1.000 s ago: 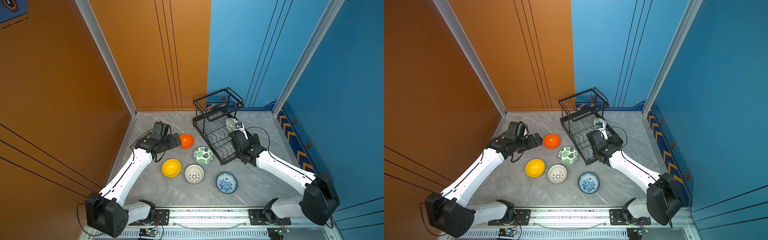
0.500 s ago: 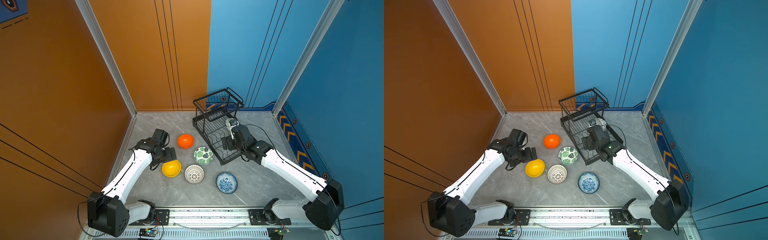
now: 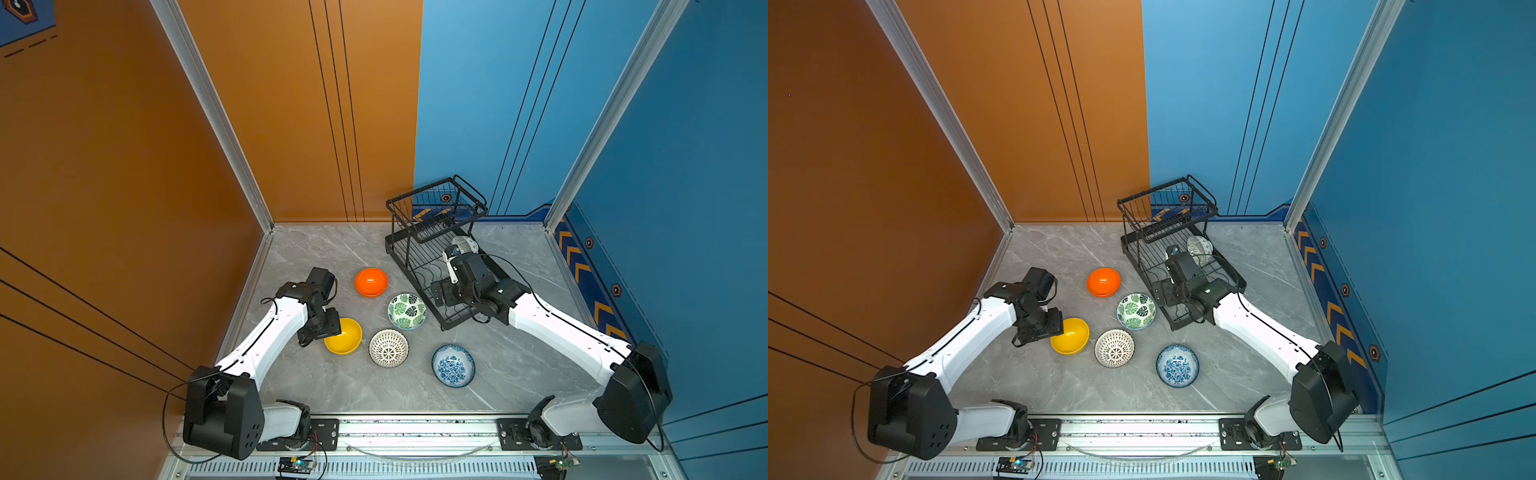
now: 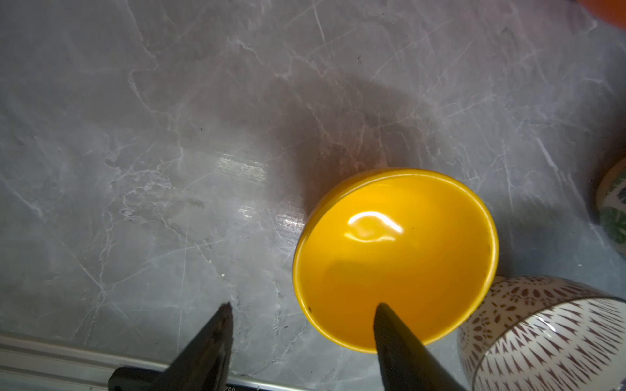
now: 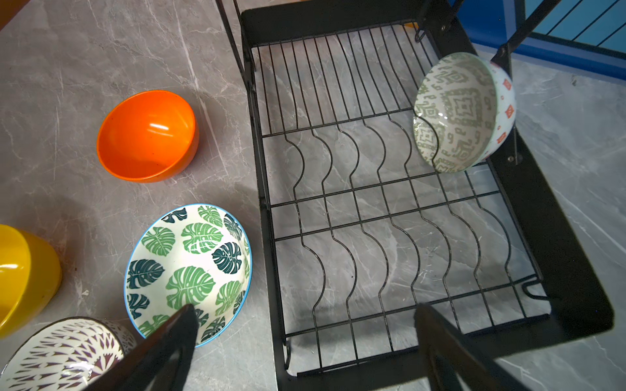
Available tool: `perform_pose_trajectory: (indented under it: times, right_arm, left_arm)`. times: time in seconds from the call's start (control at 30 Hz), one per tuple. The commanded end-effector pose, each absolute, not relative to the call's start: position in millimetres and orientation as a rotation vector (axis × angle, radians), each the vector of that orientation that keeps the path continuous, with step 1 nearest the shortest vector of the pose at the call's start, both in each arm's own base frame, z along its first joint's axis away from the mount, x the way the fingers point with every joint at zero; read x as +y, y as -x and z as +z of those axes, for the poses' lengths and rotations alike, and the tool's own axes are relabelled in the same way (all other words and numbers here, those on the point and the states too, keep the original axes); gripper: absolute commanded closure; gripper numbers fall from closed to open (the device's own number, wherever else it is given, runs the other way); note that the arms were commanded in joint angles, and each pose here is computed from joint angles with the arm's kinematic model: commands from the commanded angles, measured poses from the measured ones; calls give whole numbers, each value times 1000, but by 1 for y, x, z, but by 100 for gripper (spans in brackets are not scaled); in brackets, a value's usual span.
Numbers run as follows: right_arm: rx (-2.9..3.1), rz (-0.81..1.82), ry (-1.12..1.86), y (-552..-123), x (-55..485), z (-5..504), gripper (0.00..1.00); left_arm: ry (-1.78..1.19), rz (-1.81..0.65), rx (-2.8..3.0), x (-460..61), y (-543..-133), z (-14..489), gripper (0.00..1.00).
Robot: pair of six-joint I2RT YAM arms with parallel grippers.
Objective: Load bowls into a dish rack
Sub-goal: Pick up the bowl from the middle-left of the table.
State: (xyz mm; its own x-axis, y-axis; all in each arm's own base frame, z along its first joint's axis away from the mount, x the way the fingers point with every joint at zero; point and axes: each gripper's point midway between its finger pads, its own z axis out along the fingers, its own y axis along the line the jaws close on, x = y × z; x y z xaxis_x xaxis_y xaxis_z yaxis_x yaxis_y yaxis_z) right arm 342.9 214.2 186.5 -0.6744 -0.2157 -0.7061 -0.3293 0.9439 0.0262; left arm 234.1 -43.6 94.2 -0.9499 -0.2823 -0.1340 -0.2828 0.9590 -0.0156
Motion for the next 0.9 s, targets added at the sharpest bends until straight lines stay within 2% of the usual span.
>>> perform_pose_trajectory:
  times: [0.0, 0.07, 0.13, 0.33, 0.47, 0.63, 0.77, 0.87]
  right_arm:
    - [2310, 243, 354, -349, 221, 198, 0]
    - [2311, 265, 349, -350, 222, 199, 0]
    - [2318, 300, 347, -350, 224, 198, 0]
    - [2322, 342, 327, -351, 221, 201, 0]
    - [2315, 348, 311, -350, 216, 205, 0]
    - [2314, 375, 268, -349, 209, 208, 0]
    - [2303, 413, 256, -346, 210, 212, 0]
    - [2301, 455, 260, -344, 215, 213, 0]
  left_arm:
    - [436, 4, 3002, -43, -232, 81, 40]
    - [442, 5, 3009, -43, -233, 75, 43]
    - [442, -5, 3027, -45, -234, 71, 51]
    - [460, -25, 3061, -52, -230, 57, 55]
    - [469, -7, 3061, -49, -231, 56, 63]
    - [463, -12, 3087, -51, -229, 51, 85]
    - [464, -18, 3087, -53, -230, 49, 96]
    - [472, -44, 3076, -56, -231, 47, 100]
